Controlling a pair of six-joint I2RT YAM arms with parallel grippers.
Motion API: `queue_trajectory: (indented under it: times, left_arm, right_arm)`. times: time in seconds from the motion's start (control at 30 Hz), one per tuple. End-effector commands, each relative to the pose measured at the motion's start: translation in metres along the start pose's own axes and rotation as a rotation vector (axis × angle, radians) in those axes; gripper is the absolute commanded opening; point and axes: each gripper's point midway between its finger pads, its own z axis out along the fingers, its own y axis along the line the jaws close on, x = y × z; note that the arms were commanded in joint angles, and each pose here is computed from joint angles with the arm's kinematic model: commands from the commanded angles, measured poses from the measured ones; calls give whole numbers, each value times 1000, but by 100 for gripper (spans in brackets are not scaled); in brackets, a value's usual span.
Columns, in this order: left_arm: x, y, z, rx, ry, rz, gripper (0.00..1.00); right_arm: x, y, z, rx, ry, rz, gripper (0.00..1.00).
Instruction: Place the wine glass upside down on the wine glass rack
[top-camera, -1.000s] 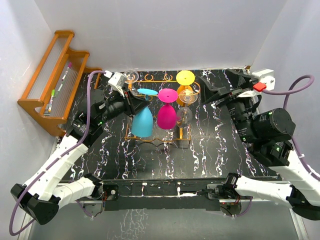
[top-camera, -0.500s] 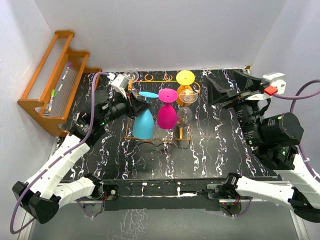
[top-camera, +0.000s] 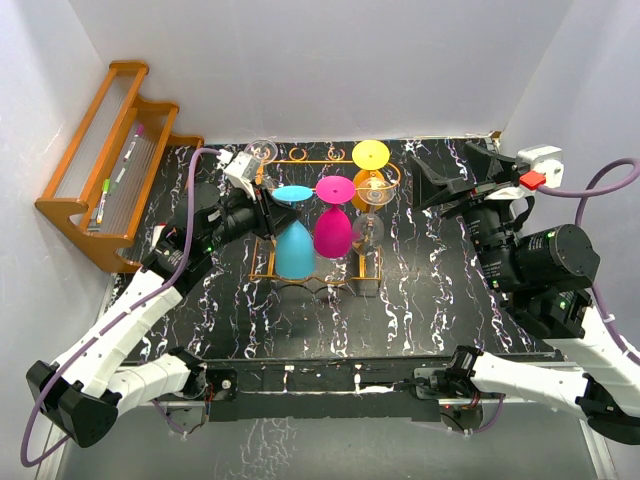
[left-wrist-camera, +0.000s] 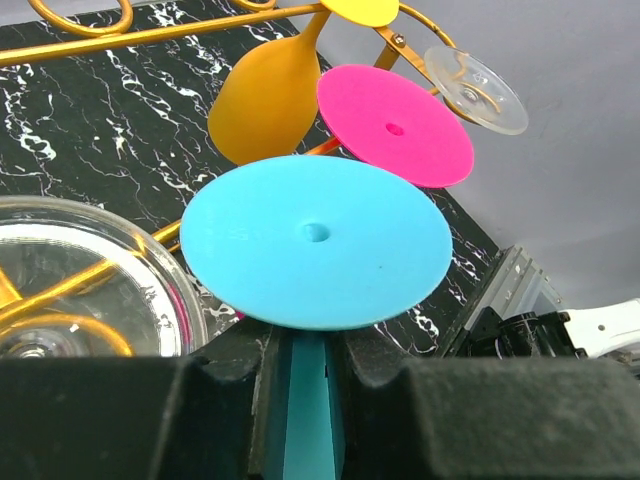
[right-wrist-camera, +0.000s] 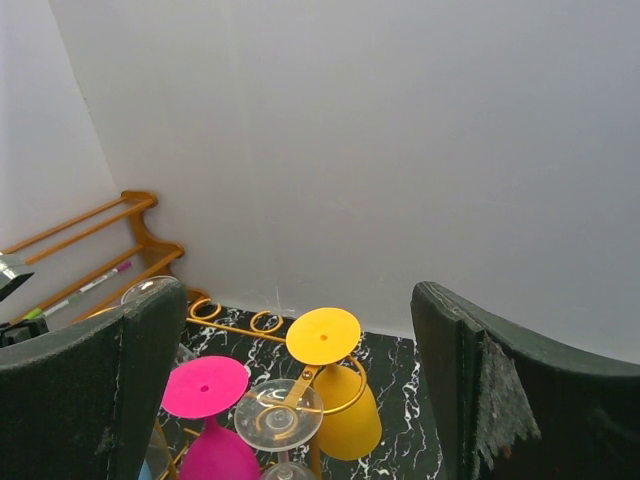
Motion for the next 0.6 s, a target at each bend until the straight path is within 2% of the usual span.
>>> queue_trajectory:
  times: [0.0, 0.57]
  left_arm:
    - [-1, 0, -1, -1, -12, 10, 16]
    - [-19, -4, 3, -4, -42, 13, 20]
  right_arm:
    - [-5, -3, -1, 8, -23, 17, 98]
    - [-1, 0, -1, 1, -17, 17, 98]
